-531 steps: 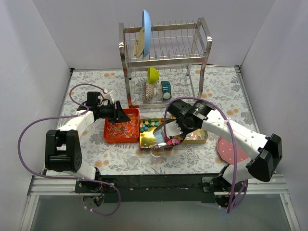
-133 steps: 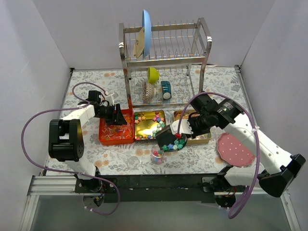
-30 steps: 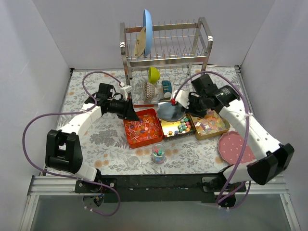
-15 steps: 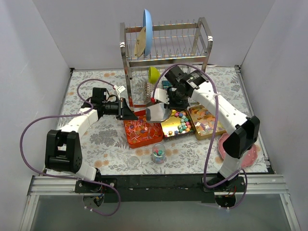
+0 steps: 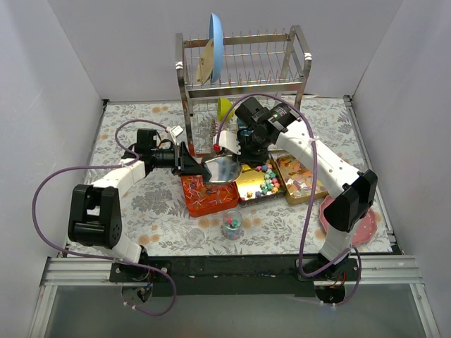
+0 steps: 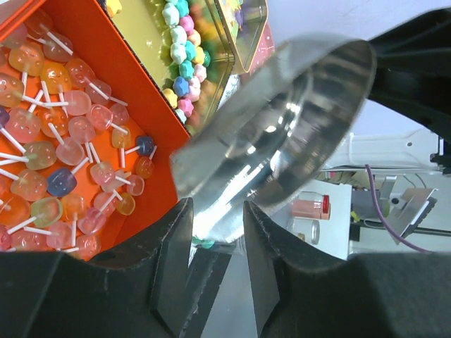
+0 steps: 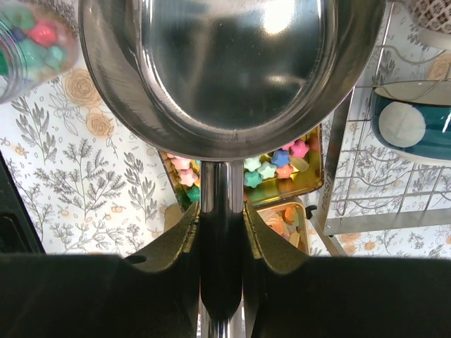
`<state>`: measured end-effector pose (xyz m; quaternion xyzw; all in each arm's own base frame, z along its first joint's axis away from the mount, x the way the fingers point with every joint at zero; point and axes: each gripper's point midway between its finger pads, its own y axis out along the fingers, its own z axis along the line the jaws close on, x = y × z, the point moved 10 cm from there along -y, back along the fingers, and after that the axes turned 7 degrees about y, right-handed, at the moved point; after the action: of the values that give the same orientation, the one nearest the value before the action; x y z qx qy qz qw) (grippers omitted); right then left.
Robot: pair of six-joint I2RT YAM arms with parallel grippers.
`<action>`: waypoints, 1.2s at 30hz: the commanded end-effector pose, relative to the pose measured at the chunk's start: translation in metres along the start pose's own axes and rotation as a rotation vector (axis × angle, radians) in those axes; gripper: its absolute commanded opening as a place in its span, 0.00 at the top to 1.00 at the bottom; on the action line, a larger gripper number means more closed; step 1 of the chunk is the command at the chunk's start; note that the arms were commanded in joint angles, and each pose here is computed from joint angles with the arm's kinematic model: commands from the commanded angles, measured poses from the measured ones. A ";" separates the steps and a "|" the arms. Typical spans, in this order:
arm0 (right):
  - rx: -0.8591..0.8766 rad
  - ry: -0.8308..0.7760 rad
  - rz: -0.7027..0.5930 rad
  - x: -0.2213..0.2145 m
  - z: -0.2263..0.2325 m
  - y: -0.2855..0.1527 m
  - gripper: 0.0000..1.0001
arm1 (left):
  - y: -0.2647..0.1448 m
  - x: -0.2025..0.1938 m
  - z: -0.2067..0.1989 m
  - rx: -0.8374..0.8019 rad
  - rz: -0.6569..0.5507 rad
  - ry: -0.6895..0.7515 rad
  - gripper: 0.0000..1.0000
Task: Pack the candies
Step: Adjust the spatula.
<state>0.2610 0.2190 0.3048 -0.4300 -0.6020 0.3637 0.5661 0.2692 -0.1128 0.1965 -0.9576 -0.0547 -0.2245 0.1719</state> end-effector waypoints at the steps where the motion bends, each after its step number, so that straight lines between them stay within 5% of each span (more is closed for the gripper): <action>1: 0.000 -0.002 -0.109 0.016 0.008 -0.021 0.99 | 0.002 0.004 0.004 -0.036 -0.015 -0.009 0.66; 17: -0.033 0.030 -0.126 0.016 0.012 -0.029 0.99 | -0.004 0.003 0.011 0.043 -0.031 -0.013 0.63; 25: 0.034 0.038 -0.154 0.019 0.017 -0.024 0.99 | -0.001 0.001 0.011 -0.087 -0.013 -0.024 0.62; 27: 0.037 0.044 -0.163 0.021 0.016 -0.022 0.99 | -0.001 0.001 0.009 -0.133 -0.001 -0.065 0.64; 34: 0.105 0.044 -0.137 0.016 0.019 -0.004 0.99 | -0.007 -0.004 -0.001 -0.318 0.028 -0.087 0.99; 36: 0.115 0.038 -0.128 0.011 0.021 0.001 0.99 | -0.010 -0.012 0.000 -0.318 0.018 -0.121 1.00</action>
<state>0.2464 0.2259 0.3086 -0.3970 -0.5812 0.3584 0.6133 0.2659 -0.1054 0.1794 -0.9848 -0.0352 -0.1611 0.0546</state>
